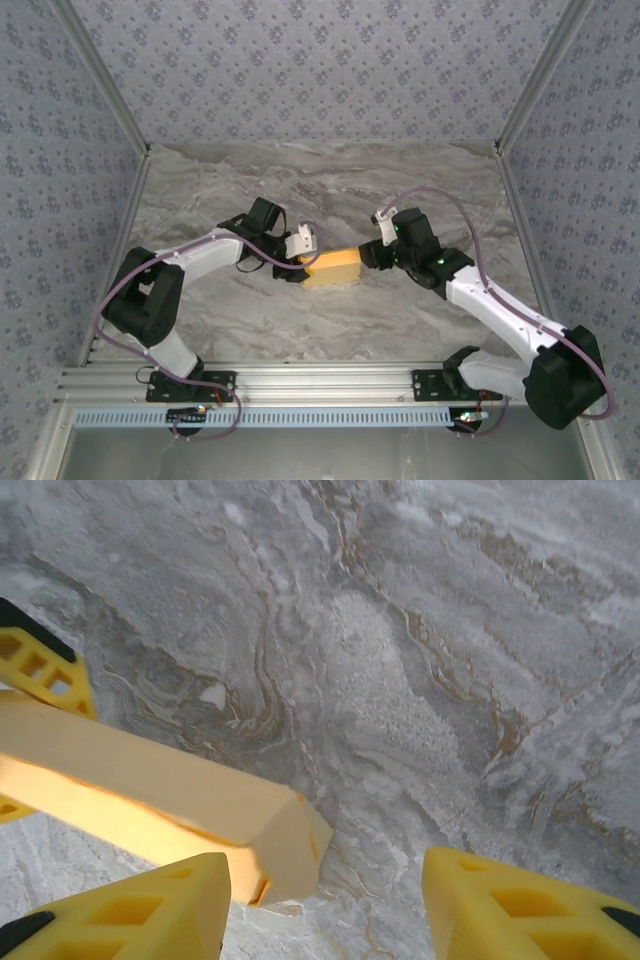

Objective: Fold the paper box

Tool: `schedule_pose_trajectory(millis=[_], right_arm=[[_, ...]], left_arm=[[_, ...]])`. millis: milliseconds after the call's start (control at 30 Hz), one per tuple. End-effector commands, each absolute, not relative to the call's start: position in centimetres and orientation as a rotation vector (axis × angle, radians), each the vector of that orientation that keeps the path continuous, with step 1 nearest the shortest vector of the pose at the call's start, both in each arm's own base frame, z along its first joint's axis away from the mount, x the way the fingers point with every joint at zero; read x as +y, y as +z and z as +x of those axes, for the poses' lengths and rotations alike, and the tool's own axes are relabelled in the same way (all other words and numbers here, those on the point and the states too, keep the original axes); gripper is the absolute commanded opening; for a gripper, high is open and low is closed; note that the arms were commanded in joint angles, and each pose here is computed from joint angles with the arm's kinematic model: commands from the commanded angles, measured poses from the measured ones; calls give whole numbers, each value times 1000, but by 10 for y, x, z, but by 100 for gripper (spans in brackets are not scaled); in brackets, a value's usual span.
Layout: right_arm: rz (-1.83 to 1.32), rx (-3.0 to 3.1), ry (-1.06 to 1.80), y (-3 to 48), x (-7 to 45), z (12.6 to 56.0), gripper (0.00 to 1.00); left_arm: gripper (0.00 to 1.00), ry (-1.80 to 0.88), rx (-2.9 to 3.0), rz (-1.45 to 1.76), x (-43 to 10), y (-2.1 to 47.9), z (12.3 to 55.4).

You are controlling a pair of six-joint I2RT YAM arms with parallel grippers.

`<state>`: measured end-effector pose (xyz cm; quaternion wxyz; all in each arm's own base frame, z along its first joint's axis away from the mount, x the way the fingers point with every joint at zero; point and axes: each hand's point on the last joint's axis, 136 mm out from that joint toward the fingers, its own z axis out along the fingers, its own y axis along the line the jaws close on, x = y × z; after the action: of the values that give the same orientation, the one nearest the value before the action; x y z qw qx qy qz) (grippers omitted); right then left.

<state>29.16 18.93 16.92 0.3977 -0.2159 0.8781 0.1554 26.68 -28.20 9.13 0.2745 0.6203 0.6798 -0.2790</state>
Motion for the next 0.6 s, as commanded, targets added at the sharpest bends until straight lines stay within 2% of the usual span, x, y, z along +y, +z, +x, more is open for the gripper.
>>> schedule_pose_trajectory(millis=[0, 267, 567], right_arm=[[-636, 2187, 392, 171, 192, 284, 54], [-756, 2208, 326, 148, 199, 284, 41], [-817, 2201, 269, 135, 206, 288, 41]], left_arm=[[44, -775, 1792, 1674, -285, 101, 268], [40, -779, 1805, 1682, -285, 101, 268], [40, -773, 1803, 1676, -285, 104, 269]])
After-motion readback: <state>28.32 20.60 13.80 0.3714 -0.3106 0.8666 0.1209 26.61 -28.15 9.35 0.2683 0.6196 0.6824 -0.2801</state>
